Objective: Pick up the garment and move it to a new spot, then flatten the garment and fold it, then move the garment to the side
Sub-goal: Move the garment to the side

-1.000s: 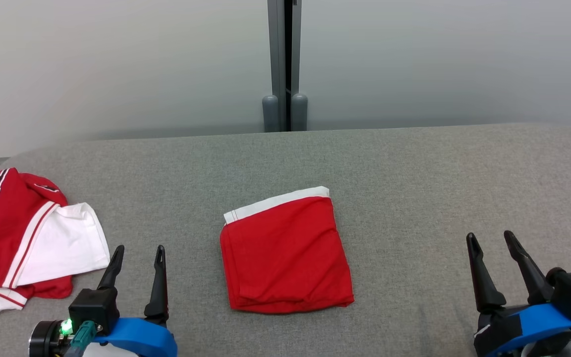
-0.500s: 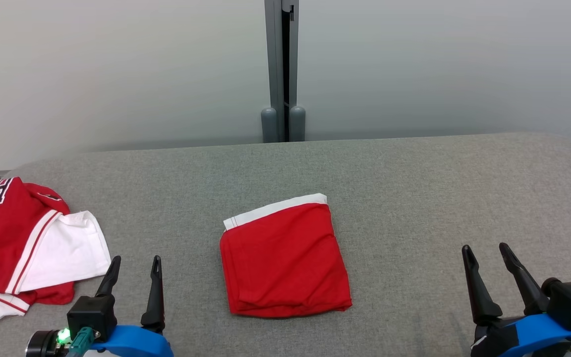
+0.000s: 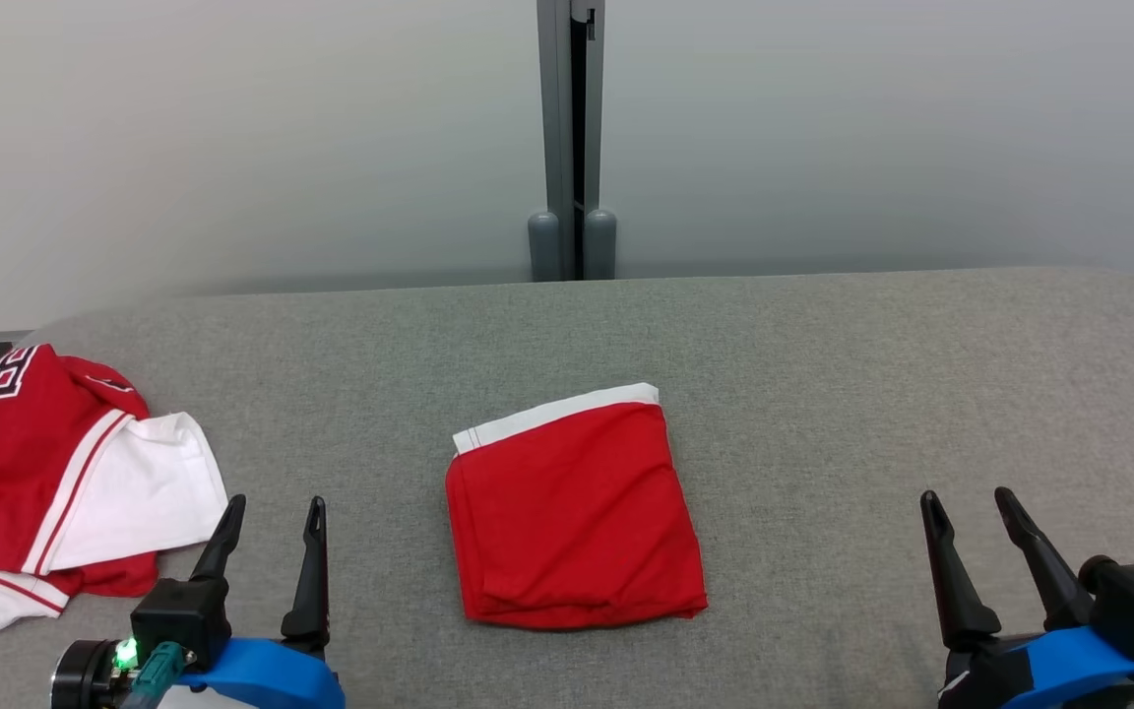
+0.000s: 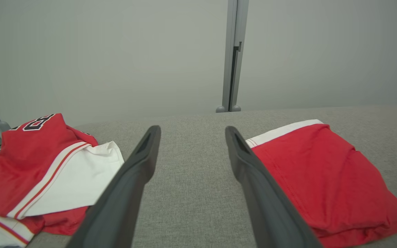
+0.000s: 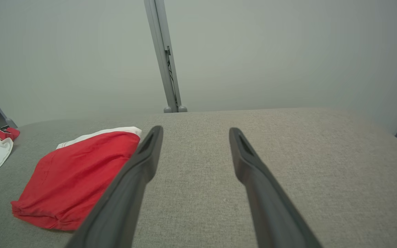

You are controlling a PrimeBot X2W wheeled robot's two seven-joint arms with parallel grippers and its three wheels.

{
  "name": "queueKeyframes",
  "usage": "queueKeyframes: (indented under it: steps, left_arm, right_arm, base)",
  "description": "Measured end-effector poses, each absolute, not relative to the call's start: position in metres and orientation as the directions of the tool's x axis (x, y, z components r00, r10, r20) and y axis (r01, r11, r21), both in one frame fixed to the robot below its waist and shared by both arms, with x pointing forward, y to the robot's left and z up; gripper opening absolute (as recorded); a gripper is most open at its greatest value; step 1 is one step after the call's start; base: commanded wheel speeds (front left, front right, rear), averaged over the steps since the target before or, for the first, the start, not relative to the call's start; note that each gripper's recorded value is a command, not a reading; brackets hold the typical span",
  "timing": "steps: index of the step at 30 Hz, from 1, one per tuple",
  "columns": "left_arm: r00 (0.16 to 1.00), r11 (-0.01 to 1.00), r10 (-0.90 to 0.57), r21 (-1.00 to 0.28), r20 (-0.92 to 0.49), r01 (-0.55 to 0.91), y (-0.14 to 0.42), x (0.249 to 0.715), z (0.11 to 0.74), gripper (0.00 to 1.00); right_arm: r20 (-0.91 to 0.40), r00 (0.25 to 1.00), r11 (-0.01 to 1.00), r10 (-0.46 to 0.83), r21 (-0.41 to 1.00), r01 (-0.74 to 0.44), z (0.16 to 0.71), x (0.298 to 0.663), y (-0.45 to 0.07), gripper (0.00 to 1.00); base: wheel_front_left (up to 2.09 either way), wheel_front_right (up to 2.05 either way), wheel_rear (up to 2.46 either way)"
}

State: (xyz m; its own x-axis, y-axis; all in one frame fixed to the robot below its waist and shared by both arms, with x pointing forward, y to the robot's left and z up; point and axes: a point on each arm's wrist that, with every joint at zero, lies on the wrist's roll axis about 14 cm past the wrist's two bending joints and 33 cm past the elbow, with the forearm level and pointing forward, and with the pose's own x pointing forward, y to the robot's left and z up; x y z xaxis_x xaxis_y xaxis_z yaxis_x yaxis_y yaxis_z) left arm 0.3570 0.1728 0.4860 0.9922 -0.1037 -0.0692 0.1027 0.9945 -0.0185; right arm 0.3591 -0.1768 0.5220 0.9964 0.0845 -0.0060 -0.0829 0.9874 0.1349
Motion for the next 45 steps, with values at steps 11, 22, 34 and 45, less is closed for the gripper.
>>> queueKeyframes:
  steps: [11, 22, 34, 45]
  left_arm:
    - [0.998, 0.998, -0.06, -0.032, 0.019, 0.06, 0.191, 0.373, 0.51, 1.0]
    - [0.999, 0.999, 0.041, -0.029, 0.016, -0.041, 0.224, 0.382, 0.503, 1.0]
    - [0.998, 0.998, 0.055, -0.009, -0.007, -0.055, 0.228, 0.383, 0.492, 1.0]
    - [0.991, 0.991, -0.134, -0.017, 0.013, 0.134, 0.166, 0.428, 0.486, 1.0]
  right_arm:
    - [-0.148, 0.971, 0.974, 0.19, 0.152, -0.167, 0.477, 0.381, -0.144, 1.0]
    - [-0.332, 0.844, 0.902, 0.421, 0.25, -0.352, 0.404, 0.423, -0.054, 1.0]
    - [-0.441, 0.766, 0.882, 0.468, 0.295, -0.369, 0.366, 0.424, -0.036, 0.0]
    - [-0.437, 0.827, 0.929, 0.353, 0.272, -0.253, 0.362, 0.421, -0.097, 0.0]
  base:
    - [0.0, 0.0, 0.0]
    - [0.0, 0.0, 0.0]
    - [0.0, 0.0, 0.0]
    - [0.0, 0.0, 0.0]
